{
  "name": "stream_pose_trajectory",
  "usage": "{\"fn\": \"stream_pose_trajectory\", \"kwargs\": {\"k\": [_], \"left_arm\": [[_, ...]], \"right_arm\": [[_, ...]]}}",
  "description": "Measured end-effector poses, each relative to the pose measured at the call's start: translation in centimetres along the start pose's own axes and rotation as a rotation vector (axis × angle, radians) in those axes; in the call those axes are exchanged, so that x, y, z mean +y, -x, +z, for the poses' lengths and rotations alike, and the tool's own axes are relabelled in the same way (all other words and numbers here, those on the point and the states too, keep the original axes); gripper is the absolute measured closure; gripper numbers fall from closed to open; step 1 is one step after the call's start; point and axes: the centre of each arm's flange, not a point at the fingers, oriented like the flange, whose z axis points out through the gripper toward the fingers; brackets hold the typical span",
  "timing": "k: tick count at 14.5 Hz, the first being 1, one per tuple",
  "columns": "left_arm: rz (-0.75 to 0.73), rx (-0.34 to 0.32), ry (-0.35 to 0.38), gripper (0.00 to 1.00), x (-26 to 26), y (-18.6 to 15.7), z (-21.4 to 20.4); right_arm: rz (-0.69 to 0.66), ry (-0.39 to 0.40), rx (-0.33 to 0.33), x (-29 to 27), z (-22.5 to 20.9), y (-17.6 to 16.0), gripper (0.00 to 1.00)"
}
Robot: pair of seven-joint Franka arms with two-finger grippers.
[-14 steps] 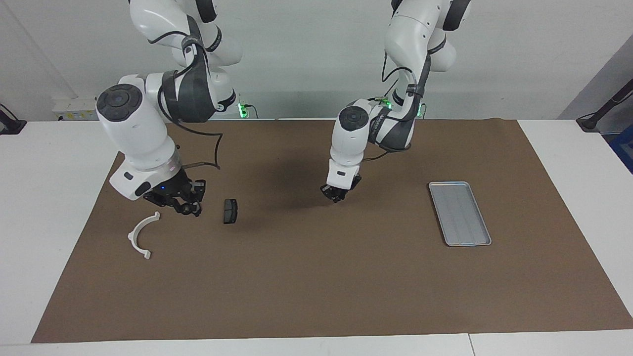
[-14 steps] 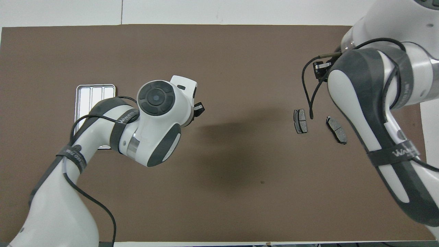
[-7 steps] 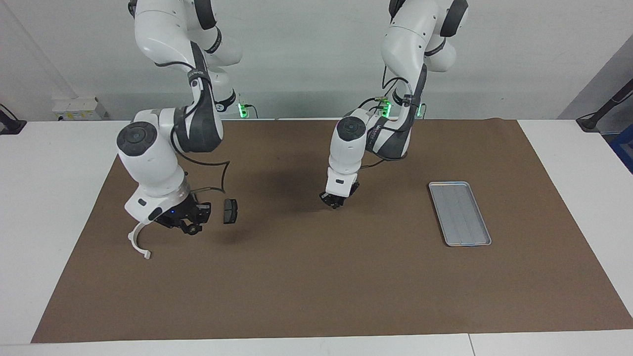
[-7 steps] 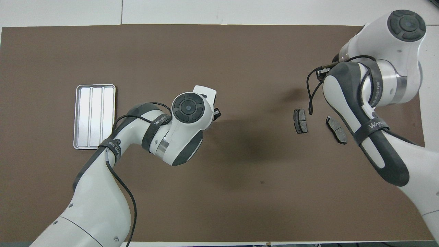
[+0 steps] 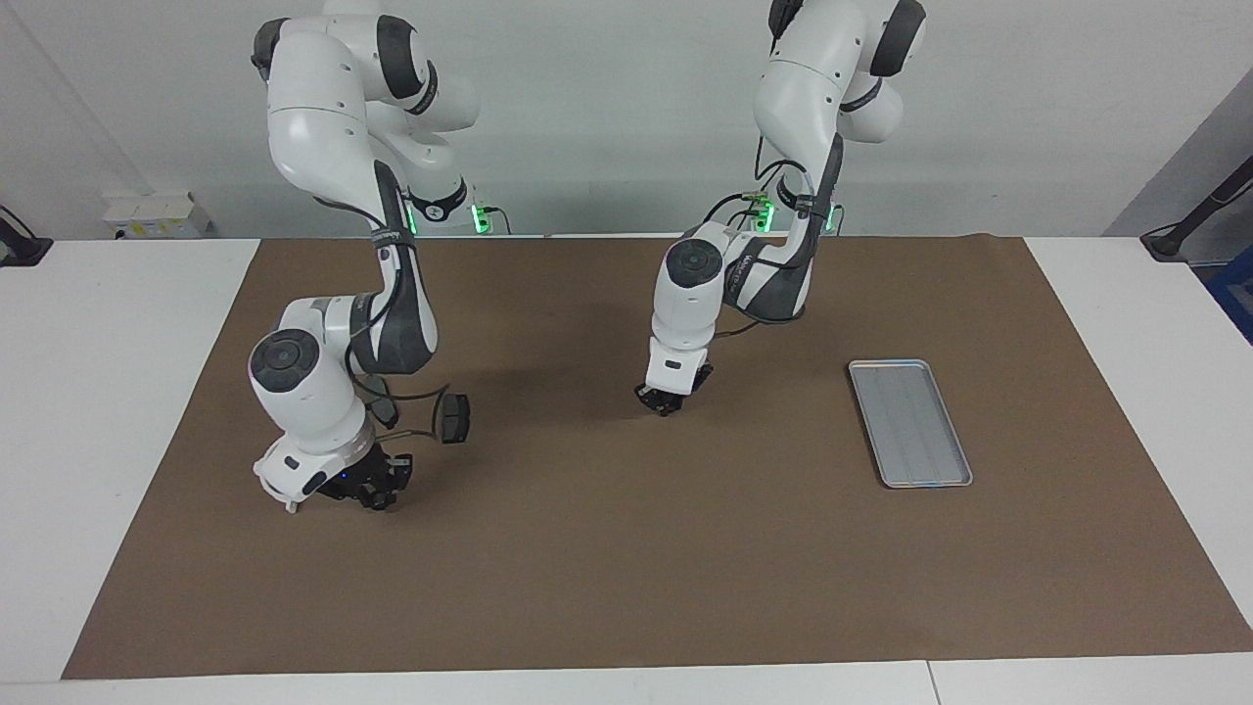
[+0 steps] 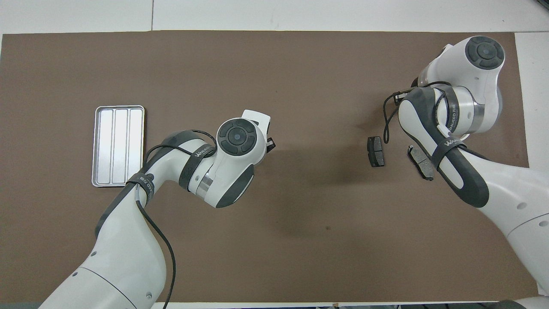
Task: Place bearing gear from tray to pile
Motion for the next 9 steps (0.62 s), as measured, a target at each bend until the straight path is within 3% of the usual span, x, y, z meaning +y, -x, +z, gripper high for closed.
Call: {"fn": "stream_pose_trajectory", "kwargs": {"k": [2, 5, 8, 9], "left_arm": [[0.000, -0.001, -0.002, 0.70, 0.0, 0.0, 0.0], [-0.010, 0.002, -0.031, 0.37, -0.4, -1.0, -0.9], [-0.088, 0.035, -0.044, 0.01, -4.4, -6.3, -8.4], [-0.097, 0.046, -0.045, 0.00, -7.0, -8.2, -12.0]], "right_arm": [[-0.001, -0.001, -0.003, -0.1, 0.5, 0.0, 0.65], [-0.001, -0.001, -0.008, -0.1, 0.8, 0.0, 0.65], [-0.001, -0.001, 0.002, -0.1, 1.3, 0.2, 0.65], [-0.001, -0.001, 0.004, -0.1, 1.3, 0.2, 0.65]]}}
